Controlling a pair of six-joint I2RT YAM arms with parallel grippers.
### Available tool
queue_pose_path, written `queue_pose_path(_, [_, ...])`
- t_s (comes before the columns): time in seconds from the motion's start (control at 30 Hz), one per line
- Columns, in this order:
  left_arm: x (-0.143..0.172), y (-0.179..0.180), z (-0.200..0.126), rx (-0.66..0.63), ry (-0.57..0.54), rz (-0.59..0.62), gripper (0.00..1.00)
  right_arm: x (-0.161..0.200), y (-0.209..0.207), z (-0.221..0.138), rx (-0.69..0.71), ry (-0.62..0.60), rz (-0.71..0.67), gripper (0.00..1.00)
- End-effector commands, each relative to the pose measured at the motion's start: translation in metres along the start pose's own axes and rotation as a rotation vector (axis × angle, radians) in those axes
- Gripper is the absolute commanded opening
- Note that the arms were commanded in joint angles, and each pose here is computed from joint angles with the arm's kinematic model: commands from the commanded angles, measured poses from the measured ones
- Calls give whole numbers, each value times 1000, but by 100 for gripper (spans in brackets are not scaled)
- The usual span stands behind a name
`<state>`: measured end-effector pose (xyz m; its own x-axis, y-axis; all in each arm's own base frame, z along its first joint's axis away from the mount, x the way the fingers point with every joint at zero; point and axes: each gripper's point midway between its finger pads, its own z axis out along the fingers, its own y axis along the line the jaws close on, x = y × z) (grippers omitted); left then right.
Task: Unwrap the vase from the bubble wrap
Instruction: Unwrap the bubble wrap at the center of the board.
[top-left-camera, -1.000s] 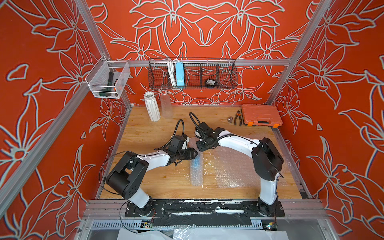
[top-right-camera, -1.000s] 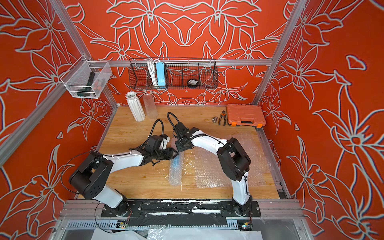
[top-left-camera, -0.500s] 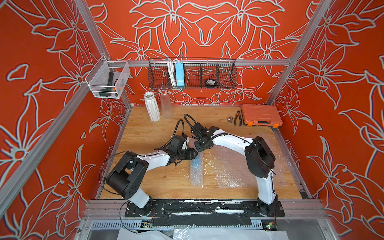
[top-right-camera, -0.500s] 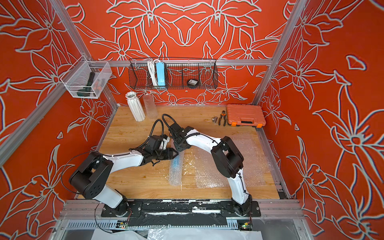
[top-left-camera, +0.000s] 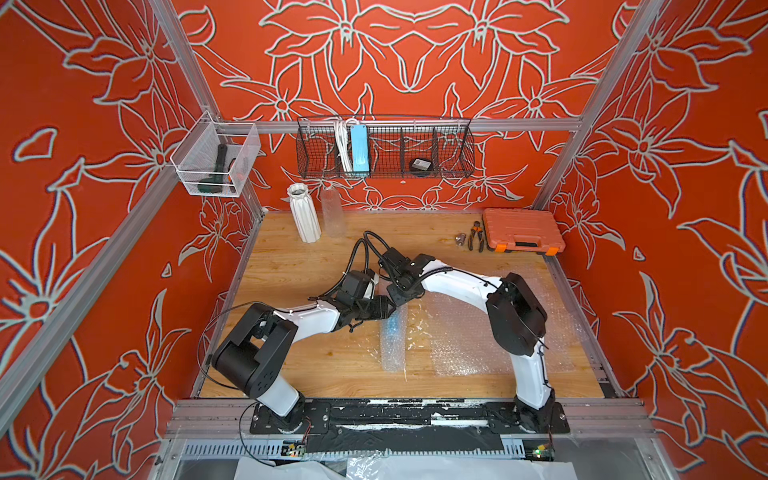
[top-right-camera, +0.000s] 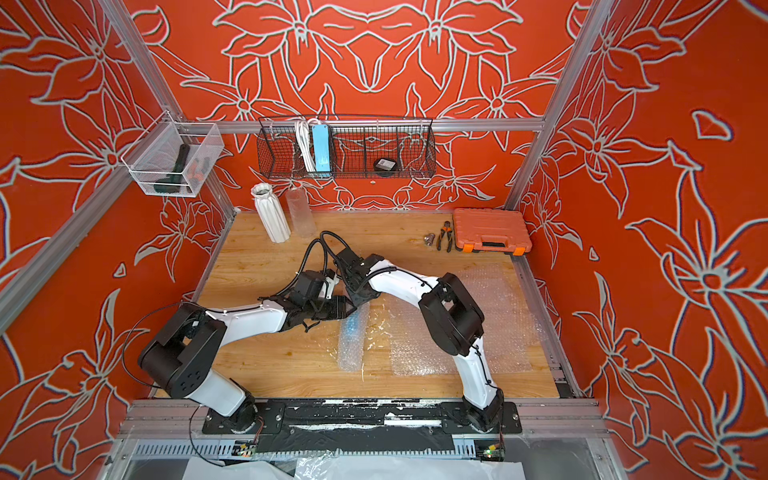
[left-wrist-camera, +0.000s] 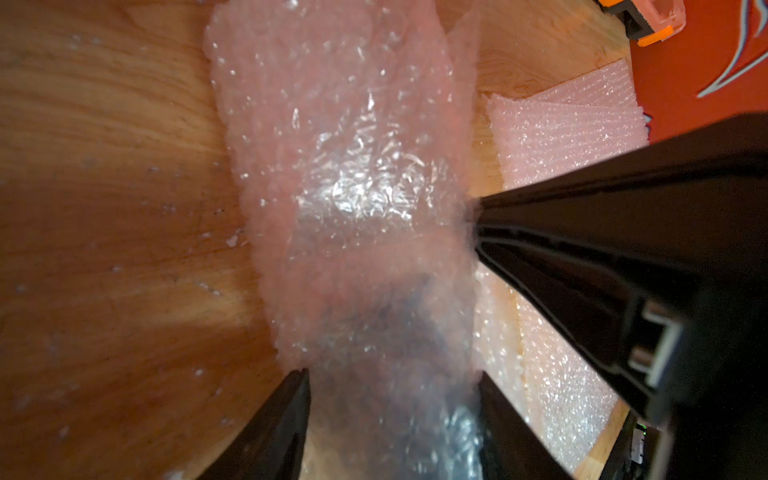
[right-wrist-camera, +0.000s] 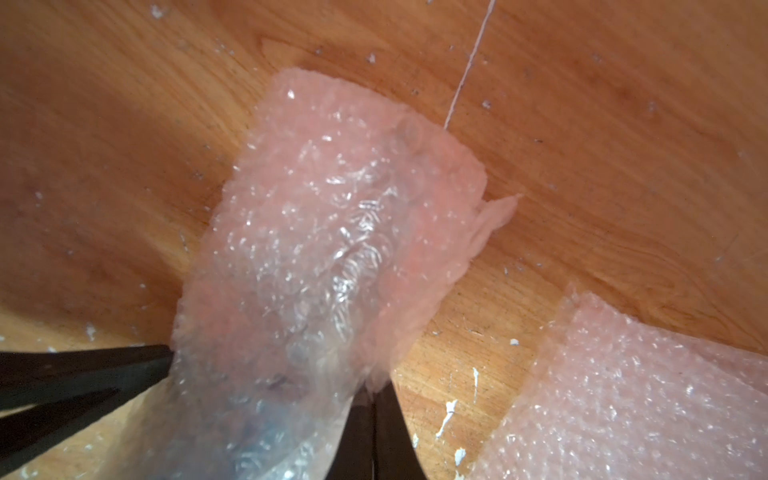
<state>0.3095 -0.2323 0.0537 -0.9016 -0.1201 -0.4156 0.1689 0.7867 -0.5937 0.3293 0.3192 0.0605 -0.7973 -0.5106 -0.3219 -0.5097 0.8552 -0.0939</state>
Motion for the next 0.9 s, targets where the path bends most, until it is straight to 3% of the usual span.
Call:
queue_pose_path(0.0, [22, 21, 0, -71, 62, -30, 61, -7, -16, -8, 69, -44, 22, 0])
queue_pose_path(0.47, [28, 29, -1, -97, 65, -42, 60, -11, -29, -19, -42, -144, 182, 0])
queue_pose_path(0.87, [30, 32, -1, -106, 65, -45, 60, -9, -37, -15, -88, -151, 265, 0])
